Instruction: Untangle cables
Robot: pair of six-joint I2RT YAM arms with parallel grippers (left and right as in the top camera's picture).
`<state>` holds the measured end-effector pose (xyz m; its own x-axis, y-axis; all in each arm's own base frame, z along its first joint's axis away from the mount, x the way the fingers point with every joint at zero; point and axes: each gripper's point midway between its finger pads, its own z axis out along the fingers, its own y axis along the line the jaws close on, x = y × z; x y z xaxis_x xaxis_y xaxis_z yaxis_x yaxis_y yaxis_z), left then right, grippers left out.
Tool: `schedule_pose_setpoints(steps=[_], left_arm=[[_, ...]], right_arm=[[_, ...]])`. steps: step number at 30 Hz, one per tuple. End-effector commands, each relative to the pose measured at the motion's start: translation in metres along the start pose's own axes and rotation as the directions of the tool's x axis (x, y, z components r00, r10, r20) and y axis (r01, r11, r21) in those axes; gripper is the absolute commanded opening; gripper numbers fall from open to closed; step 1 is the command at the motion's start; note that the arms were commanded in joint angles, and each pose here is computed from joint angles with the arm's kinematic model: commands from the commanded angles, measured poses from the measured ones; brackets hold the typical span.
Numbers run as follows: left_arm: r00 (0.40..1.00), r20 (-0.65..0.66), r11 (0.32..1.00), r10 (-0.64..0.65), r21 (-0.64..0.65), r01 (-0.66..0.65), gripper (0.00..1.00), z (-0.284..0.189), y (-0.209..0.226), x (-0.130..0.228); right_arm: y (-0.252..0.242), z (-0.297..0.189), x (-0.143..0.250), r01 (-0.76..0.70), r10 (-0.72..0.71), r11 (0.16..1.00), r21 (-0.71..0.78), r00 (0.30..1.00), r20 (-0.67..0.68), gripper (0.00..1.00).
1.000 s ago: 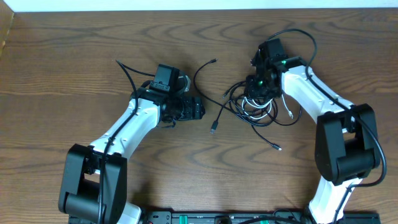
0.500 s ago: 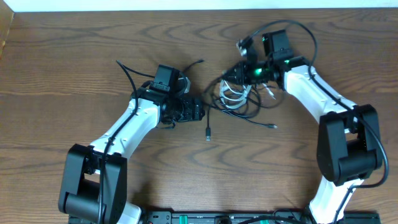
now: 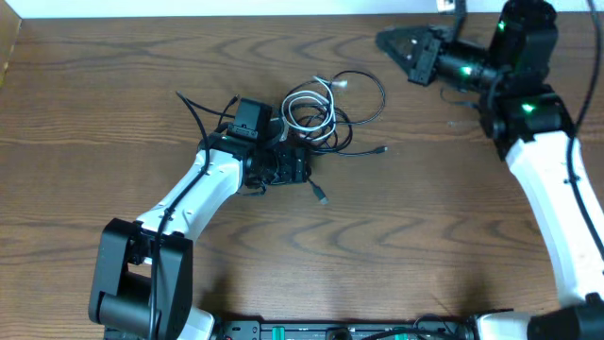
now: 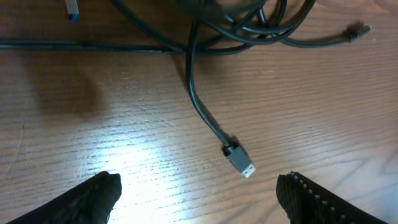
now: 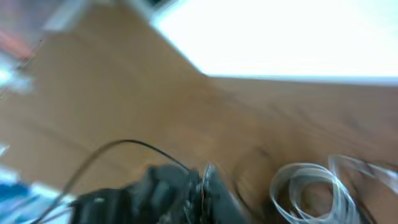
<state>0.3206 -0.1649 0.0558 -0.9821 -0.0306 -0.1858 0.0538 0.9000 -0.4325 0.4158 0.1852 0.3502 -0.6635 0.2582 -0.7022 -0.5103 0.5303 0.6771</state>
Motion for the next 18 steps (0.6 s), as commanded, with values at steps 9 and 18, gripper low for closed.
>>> schedule_pose_setpoints(steps=[9,18], left_arm=[[0.959,0.277,0.993,0.06,0.077,-0.084,0.86,-0.032,-0.018,-0.067],[0.904,0.414,0.994,-0.11,0.064,0.091,0.87,-0.033,-0.005,-0.105]], right_arm=[[-0.115,-0.078,0.06,0.068,0.077,0.701,0.71,0.982,-0.17,0.15],[-0.122,-0.098,0.091,0.129,0.143,0.648,0.751,0.947,-0.286,0.54]])
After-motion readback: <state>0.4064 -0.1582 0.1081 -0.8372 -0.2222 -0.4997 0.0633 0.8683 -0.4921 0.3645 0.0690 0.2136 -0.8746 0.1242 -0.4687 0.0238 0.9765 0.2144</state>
